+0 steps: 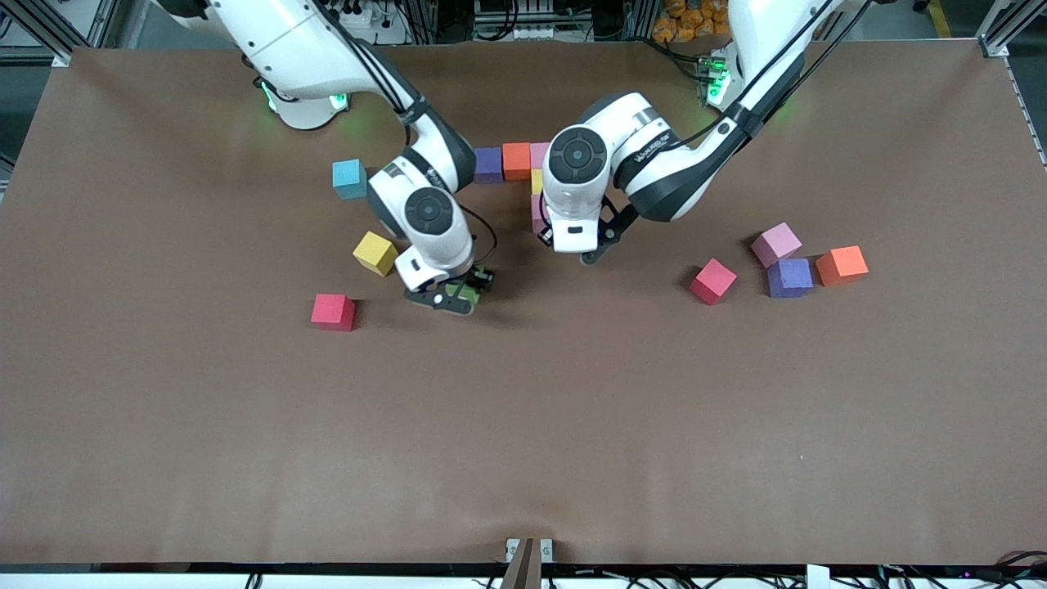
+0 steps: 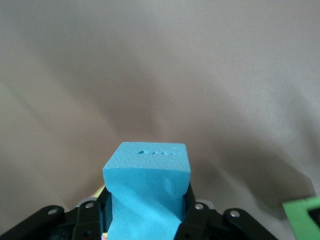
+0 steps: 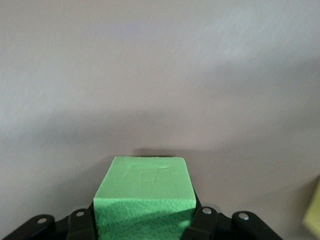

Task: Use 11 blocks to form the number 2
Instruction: 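Place the cyan cube under the lavender cube and open the left gripper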

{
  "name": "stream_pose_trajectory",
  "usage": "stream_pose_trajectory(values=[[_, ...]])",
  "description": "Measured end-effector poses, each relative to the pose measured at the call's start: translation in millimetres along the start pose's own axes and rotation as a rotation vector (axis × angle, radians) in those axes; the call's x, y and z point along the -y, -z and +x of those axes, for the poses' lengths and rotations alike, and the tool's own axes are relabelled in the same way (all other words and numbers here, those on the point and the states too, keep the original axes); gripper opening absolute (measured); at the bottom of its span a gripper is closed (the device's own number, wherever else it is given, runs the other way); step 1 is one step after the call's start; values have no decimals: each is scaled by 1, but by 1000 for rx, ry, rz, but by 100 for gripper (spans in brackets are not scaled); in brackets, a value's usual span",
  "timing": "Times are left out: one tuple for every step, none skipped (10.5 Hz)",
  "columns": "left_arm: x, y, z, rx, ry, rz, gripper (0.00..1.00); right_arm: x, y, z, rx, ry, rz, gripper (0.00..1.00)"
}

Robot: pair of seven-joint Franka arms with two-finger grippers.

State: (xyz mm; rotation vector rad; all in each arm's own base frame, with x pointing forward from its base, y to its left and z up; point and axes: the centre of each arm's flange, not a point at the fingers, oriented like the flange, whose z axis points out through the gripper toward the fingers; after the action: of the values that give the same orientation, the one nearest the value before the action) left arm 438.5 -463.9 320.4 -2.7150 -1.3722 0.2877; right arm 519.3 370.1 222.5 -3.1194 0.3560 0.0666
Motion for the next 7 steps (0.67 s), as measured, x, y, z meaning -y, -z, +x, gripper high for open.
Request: stream_pose_trajectory(values=[[0, -5, -5, 11, 86, -23, 54, -16, 6, 17, -3, 21, 2, 62], [0, -11, -12, 23, 173, -42, 54, -28, 9, 30, -6, 40, 5, 60], [0, -15, -19, 38, 260, -62, 54, -36, 10, 38, -7, 57, 5, 59], [2, -19, -30, 53, 341, -80, 54, -40, 10, 41, -6, 72, 5, 59], [3, -20, -42, 67, 406, -96, 54, -40, 10, 42, -6, 87, 5, 59], [5, -23, -56, 82, 467, -108, 54, -42, 11, 43, -5, 108, 3, 59], [10, -27, -72, 94, 536, -114, 54, -47, 13, 46, 1, 137, -3, 59]])
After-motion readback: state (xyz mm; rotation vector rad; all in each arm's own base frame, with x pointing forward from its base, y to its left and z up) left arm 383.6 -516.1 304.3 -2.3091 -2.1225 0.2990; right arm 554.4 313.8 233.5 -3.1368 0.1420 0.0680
